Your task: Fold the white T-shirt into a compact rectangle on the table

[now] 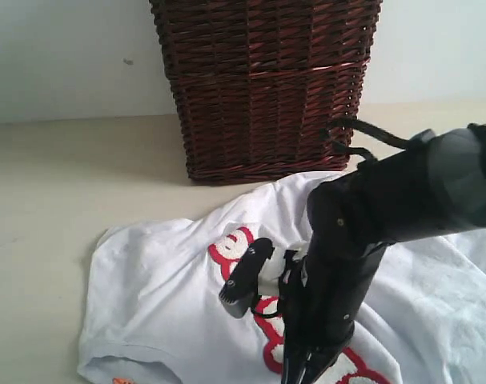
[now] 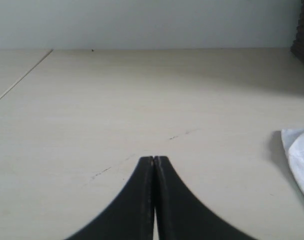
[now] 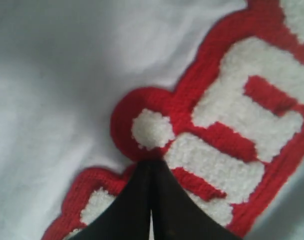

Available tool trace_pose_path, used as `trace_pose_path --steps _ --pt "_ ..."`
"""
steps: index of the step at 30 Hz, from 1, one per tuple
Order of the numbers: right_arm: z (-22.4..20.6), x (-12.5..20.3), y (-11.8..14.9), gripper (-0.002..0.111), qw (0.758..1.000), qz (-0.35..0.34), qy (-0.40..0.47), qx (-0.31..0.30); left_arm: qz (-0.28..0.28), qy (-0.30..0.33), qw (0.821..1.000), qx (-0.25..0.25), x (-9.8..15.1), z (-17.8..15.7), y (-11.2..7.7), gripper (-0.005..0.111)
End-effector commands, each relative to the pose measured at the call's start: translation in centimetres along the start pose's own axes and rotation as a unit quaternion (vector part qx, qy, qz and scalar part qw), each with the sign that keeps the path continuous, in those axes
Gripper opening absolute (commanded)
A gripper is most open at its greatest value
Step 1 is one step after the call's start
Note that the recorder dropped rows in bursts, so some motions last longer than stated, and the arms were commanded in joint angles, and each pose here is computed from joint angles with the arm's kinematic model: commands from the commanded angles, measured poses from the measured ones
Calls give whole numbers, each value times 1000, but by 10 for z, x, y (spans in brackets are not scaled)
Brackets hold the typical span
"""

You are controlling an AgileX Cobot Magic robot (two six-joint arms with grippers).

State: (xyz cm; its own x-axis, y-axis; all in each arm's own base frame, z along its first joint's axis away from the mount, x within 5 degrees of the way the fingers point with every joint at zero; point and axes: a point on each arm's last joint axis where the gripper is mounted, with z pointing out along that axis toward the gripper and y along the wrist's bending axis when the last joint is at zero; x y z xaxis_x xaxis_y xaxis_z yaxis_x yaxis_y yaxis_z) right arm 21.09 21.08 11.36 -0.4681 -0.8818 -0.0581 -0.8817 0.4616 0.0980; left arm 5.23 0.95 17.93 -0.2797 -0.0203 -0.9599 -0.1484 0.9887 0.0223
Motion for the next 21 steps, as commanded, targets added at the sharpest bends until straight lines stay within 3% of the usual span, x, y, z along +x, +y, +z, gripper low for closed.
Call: trace_pose_path --steps 1,11,16,21 --pt "18 -22 21 0 999 -37 6 -4 -2 -5 1000 -1 -1 0 0 0" --pt "25 -92 56 0 995 -98 -14 -19 -2 -5 1000 -1 -1 0 0 0" --pt "-29 -89 54 0 995 -87 -40 -31 -2 -5 1000 -1 -1 0 0 0" --pt "-102 -60 24 0 992 -102 -65 -26 -2 -5 1000 -1 -1 0 0 0"
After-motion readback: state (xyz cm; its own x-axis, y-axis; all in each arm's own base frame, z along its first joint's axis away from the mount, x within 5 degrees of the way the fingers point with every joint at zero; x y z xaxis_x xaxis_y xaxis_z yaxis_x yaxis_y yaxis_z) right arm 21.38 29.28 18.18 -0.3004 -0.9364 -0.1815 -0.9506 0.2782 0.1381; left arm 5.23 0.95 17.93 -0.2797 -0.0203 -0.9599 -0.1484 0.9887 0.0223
